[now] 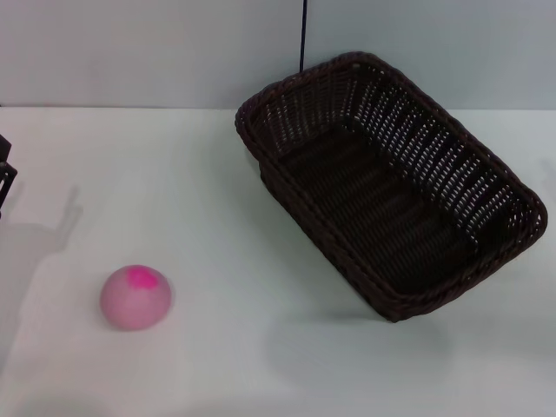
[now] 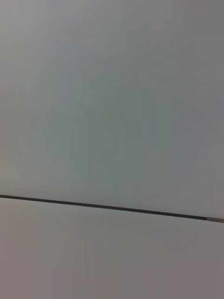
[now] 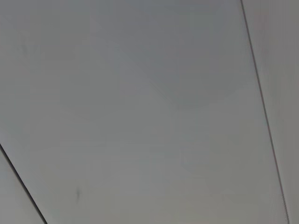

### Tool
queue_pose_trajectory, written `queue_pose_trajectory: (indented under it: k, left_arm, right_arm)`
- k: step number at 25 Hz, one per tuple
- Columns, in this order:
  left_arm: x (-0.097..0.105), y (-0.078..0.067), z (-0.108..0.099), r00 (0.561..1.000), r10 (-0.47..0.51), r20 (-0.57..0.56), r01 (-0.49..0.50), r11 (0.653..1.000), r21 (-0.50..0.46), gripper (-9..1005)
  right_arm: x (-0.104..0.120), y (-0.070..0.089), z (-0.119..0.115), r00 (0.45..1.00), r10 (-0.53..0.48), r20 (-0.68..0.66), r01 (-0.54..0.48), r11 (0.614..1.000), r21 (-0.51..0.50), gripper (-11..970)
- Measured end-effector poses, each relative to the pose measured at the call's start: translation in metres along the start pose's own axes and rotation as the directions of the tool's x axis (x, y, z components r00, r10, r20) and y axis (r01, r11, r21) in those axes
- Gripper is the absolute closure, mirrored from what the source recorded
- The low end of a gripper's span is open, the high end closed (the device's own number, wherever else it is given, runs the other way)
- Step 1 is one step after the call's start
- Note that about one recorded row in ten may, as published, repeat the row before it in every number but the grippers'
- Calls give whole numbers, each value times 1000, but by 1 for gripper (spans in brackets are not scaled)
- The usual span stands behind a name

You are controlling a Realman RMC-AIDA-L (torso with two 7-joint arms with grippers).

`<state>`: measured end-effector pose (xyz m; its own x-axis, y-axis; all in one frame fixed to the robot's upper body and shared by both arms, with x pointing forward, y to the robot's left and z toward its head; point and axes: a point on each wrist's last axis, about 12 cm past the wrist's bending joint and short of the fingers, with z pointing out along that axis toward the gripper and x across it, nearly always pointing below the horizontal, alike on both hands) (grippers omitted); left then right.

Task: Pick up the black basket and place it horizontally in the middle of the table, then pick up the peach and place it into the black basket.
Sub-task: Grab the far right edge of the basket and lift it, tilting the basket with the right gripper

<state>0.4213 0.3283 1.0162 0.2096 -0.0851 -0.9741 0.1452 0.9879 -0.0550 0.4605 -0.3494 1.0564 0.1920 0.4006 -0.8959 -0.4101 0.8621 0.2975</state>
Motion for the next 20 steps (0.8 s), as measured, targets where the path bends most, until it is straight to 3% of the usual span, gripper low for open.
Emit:
queue_pose_trajectory:
  k: [14, 19, 20]
  left_arm:
    - [0, -1, -1, 1000, -1, -1, 1, 1000, 2, 198]
    - [0, -1, -1, 1000, -2, -2, 2, 1000, 1, 198]
    - [0, -1, -1, 1000, -2, -2, 2, 1000, 1, 198]
  right_arm:
    - [-5, -4, -2, 998, 60, -13, -60, 998, -6, 314]
    - [-29, -25, 6, 980, 154, -129, -155, 988, -1, 322]
    - [-48, -36, 14, 955, 181, -233, -183, 983, 12, 323]
